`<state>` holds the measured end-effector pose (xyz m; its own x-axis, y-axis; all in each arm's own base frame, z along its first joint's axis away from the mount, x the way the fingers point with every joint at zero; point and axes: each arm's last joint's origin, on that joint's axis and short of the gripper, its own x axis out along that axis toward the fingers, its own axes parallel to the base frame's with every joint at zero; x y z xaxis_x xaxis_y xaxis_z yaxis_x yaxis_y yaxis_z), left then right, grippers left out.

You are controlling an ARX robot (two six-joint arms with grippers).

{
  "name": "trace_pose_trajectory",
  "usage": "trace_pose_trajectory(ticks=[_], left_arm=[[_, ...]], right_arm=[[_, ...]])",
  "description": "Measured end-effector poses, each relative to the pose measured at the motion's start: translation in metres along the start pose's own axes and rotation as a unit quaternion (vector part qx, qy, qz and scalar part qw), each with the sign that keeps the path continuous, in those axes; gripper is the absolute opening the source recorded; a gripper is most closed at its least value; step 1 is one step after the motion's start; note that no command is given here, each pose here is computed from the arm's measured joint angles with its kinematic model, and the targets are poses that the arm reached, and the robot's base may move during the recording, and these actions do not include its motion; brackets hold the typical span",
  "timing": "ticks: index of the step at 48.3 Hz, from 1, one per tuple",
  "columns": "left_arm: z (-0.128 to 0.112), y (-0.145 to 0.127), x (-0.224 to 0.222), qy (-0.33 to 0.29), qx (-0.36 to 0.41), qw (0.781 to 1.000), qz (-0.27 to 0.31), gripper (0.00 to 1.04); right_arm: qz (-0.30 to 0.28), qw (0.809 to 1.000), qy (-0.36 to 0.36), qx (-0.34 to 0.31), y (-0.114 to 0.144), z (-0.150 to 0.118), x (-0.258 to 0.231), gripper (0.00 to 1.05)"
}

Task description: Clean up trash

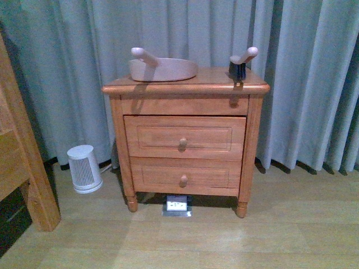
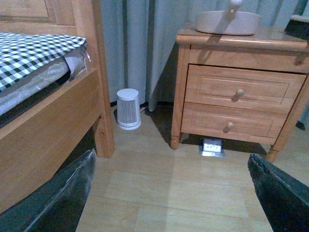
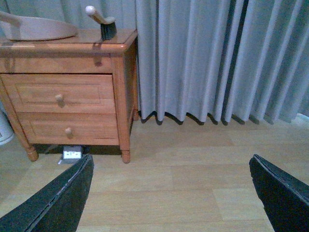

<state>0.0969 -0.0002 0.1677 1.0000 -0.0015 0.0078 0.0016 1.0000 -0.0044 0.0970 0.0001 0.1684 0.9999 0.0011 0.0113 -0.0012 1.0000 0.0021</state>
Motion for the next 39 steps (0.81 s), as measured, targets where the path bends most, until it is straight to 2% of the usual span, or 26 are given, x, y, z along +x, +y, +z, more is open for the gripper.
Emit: trace_pose_trajectory(ticks=[39], left_arm=[[0.0001, 0.0000, 0.0000, 0.000, 0.000, 1.000, 0.000, 0.97]], right_arm=[[0.000, 1.000, 0.000, 0.000, 0.0000, 0.0000, 0.0000, 0.97]])
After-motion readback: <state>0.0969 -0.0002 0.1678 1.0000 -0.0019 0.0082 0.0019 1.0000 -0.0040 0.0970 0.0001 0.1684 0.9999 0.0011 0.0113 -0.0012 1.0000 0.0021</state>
